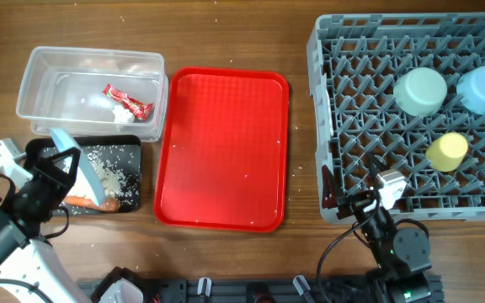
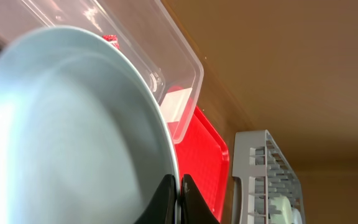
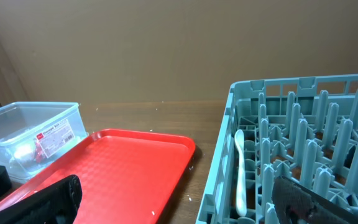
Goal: Sort waste into correct bins and load items into the dishwasher rack
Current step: 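Lift the empty plate up and swing it toward the rack, then lower the plate upright into the rack's left side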
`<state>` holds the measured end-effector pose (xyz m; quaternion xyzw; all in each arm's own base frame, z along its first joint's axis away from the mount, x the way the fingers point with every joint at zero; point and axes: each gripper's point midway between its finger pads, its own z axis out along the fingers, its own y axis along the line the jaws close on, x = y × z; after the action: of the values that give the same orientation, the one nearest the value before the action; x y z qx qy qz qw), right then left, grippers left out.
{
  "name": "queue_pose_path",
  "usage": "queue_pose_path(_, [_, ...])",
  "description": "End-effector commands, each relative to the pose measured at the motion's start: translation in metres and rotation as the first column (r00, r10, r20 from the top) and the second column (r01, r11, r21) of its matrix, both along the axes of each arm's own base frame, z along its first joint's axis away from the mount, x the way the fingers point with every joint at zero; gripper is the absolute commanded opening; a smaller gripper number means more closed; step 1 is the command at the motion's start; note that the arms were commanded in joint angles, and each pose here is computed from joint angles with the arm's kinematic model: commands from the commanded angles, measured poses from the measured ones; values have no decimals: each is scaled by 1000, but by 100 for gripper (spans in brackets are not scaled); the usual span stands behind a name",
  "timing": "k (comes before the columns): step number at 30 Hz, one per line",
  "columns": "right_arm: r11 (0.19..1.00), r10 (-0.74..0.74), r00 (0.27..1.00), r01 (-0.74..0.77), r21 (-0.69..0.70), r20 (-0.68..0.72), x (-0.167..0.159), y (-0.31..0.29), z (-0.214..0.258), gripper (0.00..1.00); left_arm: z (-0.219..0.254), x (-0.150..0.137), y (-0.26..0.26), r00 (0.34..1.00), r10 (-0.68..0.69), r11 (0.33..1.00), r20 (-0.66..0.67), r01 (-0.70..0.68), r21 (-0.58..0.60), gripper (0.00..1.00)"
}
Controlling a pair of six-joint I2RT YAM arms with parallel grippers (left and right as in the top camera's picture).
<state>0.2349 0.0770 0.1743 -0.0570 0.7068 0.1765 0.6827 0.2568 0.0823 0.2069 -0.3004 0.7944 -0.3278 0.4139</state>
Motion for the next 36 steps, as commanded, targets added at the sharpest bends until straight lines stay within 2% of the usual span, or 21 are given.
queue_pose_path(1, [1000,-15,1000,15,11,-3,1,-3,-1,100,10,3,-16,997,-64,995,52,67,-68,4])
queue_pose_path(3, [1000,-15,1000,15,12,-4,1,-3,-1,100,34,1,-39,969,-174,970,178,199,-136,4])
queue_pose_path(4, [1000,-15,1000,15,11,-4,1,-3,-1,100,42,0,-43,964,-180,956,198,218,-194,4])
queue_pose_path(6, [1000,-15,1000,15,11,-3,1,-3,-1,100,46,2,-45,967,-169,942,189,215,-256,4])
queue_pose_path(10, [1000,-15,1000,15,11,-4,1,-3,-1,100,68,6,-67,943,-245,873,227,316,-370,4])
queue_pose_path(12, [1000,-15,1000,15,11,-4,1,-3,-1,100,79,13,-85,914,-317,849,252,392,-353,4])
queue_pose_path(16, [1000,-15,1000,15,11,-4,1,-3,-1,100,115,42,-141,835,-428,825,345,517,-228,4])
queue_pose_path(18, [1000,-15,1000,15,11,-4,1,-3,-1,100,133,57,-169,822,-408,826,397,518,-222,4])
queue_pose_path(21, [1000,-15,1000,15,11,-4,1,-3,-1,100,134,84,-200,864,-318,829,391,453,-327,4])
queue_pose_path(25, [1000,-15,1000,15,11,-4,1,-3,-1,100,132,108,-267,841,-317,750,437,505,-428,4])
queue_pose_path(30, [1000,-15,1000,15,11,-4,1,-3,-1,100,100,122,-310,852,-340,690,399,514,-510,4])
queue_pose_path(32, [1000,-15,1000,15,11,-3,1,-3,-1,100,96,124,-316,852,-338,688,399,514,-513,4])
queue_pose_path(36, [1000,-15,1000,15,11,-4,1,-3,-1,100,95,128,-327,887,-242,724,392,434,-536,4])
